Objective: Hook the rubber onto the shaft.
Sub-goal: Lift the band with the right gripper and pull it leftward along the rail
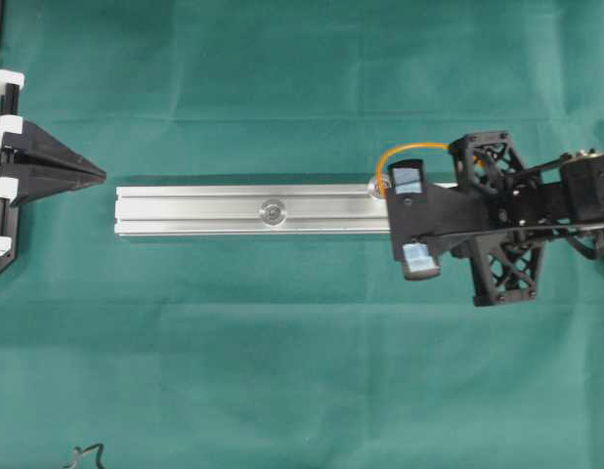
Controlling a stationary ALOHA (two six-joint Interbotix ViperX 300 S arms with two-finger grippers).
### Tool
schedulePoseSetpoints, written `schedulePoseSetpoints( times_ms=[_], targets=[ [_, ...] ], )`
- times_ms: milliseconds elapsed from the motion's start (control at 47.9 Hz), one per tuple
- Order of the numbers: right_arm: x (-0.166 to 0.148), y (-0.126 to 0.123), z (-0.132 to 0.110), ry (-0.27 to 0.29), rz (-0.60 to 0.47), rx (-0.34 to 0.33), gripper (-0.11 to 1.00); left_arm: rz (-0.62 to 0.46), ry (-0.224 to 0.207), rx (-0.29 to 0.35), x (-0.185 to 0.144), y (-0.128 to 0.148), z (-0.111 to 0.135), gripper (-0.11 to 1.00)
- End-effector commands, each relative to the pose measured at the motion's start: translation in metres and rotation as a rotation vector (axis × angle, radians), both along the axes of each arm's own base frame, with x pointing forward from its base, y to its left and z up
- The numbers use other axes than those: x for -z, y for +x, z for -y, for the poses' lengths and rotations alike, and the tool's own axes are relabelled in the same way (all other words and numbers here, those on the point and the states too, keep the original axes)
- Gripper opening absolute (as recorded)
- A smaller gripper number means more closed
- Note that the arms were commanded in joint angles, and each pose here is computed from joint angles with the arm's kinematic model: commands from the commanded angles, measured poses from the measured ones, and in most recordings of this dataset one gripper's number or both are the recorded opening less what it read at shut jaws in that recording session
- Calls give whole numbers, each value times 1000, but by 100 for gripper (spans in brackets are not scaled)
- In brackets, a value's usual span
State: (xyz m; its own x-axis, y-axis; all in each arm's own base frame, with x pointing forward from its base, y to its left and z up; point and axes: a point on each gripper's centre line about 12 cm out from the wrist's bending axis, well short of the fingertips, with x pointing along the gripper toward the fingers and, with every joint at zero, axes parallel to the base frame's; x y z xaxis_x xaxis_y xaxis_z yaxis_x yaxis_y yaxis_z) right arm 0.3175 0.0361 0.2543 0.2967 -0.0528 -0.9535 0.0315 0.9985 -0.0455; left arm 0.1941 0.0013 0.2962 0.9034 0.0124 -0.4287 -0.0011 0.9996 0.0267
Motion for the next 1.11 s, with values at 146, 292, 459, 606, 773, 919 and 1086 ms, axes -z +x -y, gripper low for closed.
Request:
schedulePoseSetpoints(
  times_ms=[146, 292, 459, 606, 773, 919, 1086],
  targets=[
    [-14, 21, 1, -11, 55, 0, 7, 32, 4, -1, -13, 3, 0, 0],
    [-16, 32, 4, -15, 62, 10, 7, 32, 4, -2, -13, 3, -1, 0],
    [-18, 40, 4, -14, 68, 13, 7, 29, 4, -2, -12, 3, -1, 0],
    [-18, 42, 4, -14, 68, 14, 7, 31, 4, -2, -12, 3, -1, 0],
    [-18, 42, 4, -14, 68, 14, 7, 31, 4, -2, -12, 3, -1, 0],
    [-18, 42, 4, -14, 70, 14, 7, 31, 4, -2, -12, 3, -1, 0],
    [-17, 42, 4, -14, 67, 14, 7, 31, 4, -2, -12, 3, -1, 0]
  ],
)
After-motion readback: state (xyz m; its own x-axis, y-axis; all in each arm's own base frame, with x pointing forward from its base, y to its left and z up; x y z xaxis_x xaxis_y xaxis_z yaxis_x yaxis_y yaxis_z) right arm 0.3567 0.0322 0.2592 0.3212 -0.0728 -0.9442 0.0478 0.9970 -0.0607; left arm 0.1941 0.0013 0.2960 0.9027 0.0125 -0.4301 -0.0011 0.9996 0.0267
